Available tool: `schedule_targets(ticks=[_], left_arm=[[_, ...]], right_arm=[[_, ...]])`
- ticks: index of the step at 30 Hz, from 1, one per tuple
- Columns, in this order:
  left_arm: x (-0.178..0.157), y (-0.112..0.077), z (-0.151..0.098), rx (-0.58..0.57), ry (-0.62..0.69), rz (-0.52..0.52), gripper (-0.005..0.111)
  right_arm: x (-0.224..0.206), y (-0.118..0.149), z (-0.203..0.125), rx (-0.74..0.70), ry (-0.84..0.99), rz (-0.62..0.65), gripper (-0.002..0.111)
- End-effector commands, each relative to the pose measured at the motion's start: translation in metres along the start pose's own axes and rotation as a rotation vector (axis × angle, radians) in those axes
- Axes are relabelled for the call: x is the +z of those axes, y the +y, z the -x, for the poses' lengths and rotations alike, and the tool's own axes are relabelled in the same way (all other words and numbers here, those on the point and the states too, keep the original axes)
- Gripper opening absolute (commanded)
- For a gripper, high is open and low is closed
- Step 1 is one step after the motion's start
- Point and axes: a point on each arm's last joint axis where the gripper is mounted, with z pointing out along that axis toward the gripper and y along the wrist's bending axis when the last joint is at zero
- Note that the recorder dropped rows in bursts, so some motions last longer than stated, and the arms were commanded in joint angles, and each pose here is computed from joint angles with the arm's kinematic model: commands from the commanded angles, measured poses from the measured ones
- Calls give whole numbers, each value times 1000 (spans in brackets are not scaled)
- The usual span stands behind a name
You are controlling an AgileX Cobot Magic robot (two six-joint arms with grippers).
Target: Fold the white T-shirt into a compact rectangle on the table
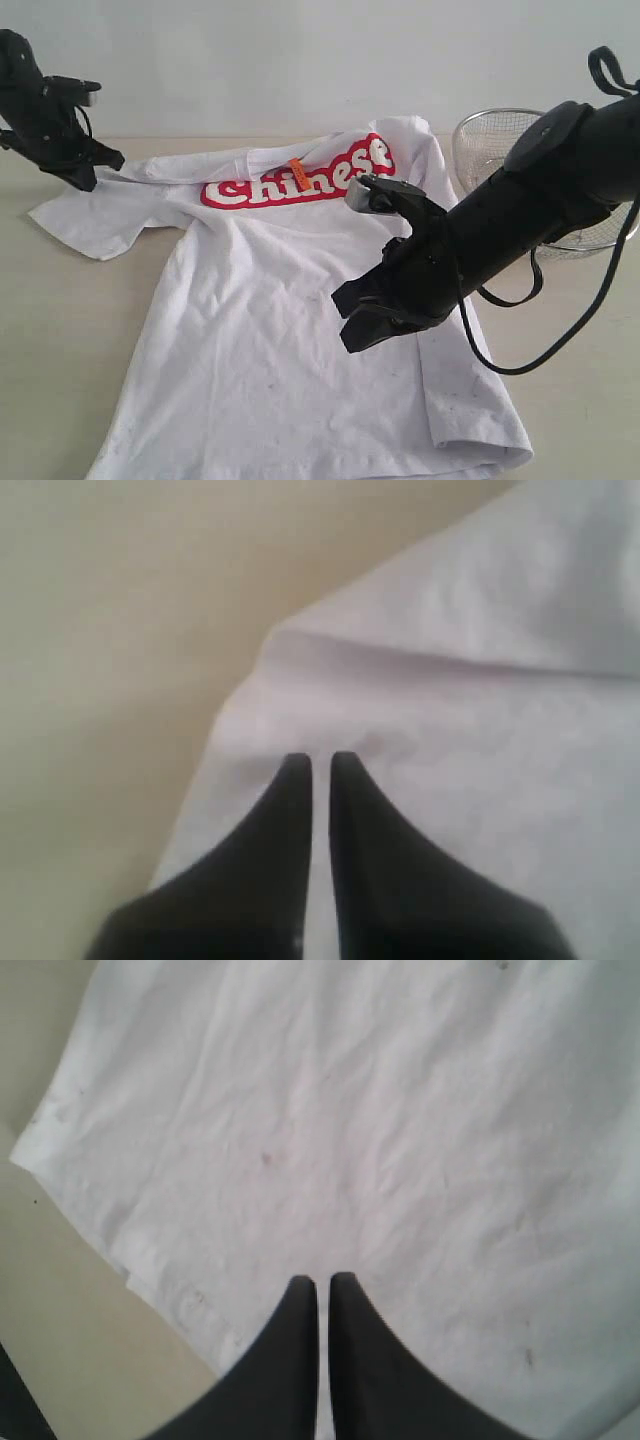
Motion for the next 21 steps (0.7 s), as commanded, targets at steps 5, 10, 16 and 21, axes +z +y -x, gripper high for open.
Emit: schedule_targets(ticks=[5,10,16,21], left_arm=[[-28,-49,9,13,59,-305,5],[-26,-70,10,78,97,-239,5],[-24,-81,11,105,118,-194,5],[-21,-80,8,102,136,-181,5]], right_arm=[[-1,1,1,-20,-3,4,0],[-1,0,2,-20,-8,-2,0],[-1,0,2,-20,-8,-2,0],[-1,0,2,-20,-8,-2,0]])
